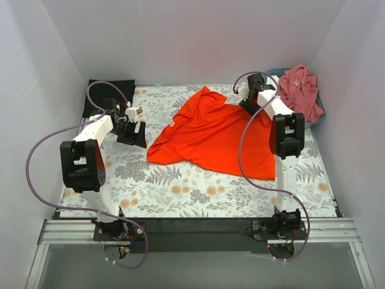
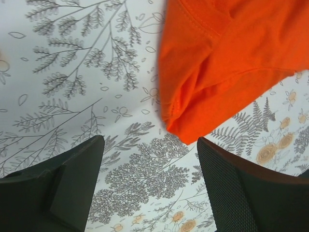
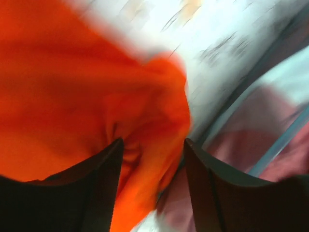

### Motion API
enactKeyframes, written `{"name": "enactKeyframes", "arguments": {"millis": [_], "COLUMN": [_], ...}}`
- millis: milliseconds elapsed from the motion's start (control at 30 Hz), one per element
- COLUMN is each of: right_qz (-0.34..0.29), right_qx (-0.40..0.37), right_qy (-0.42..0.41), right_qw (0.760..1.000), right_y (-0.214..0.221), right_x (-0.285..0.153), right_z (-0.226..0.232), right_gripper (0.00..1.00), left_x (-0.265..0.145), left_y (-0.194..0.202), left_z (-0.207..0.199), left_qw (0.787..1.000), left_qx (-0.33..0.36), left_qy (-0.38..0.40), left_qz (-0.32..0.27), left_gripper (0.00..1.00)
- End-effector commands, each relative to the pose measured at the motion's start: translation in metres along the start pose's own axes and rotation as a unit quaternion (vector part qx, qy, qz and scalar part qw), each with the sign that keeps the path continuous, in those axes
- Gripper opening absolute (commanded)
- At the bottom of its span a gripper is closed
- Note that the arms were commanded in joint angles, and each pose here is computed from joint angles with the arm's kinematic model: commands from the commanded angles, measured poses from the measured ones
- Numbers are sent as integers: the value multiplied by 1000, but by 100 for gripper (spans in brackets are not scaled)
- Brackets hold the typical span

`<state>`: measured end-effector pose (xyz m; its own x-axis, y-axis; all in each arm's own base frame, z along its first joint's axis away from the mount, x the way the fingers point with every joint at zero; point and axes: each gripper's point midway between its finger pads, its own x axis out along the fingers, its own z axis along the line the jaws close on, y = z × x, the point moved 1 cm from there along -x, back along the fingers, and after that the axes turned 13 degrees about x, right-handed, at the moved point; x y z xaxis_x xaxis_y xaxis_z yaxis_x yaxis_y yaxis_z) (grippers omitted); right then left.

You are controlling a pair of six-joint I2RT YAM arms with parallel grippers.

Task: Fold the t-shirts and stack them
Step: Flatten the tshirt out

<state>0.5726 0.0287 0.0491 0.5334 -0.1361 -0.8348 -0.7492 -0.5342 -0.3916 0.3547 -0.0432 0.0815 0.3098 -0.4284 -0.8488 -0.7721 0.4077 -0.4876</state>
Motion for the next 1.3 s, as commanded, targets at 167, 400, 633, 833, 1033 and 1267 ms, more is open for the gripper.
{"name": "enactKeyframes", "arguments": {"millis": [167,400,633,833,1033,1267], "right_qz": [-65,10,67,74,80,74], "right_qx": [-73,-76,-94,-110,-119,-139], "right_qy": [-151,-239,-261,-249,-190,-155], "right_qw": [984,968,958,959,971,975], "right_y": [51,152,229,257,272,275], "right_x": [-175,-201,-198,-195,-168,-165], "right_z": [79,129,154,158,151,139], "right_gripper": [64,61,57,65,63,56], "left_x": [-40,-6,26,44,50,49], "left_y": [12,30,19,57,69,73], "left_z": [-57,-89,-86,-81,-81,-77], "left_qw": [992,974,962,952,954,951], "left_qx": [109,226,267,290,282,286], "left_qy": [29,-16,-38,-49,-45,-52], "left_qz": [-49,8,28,79,95,104], "left_gripper": [75,70,67,65,52,40]}}
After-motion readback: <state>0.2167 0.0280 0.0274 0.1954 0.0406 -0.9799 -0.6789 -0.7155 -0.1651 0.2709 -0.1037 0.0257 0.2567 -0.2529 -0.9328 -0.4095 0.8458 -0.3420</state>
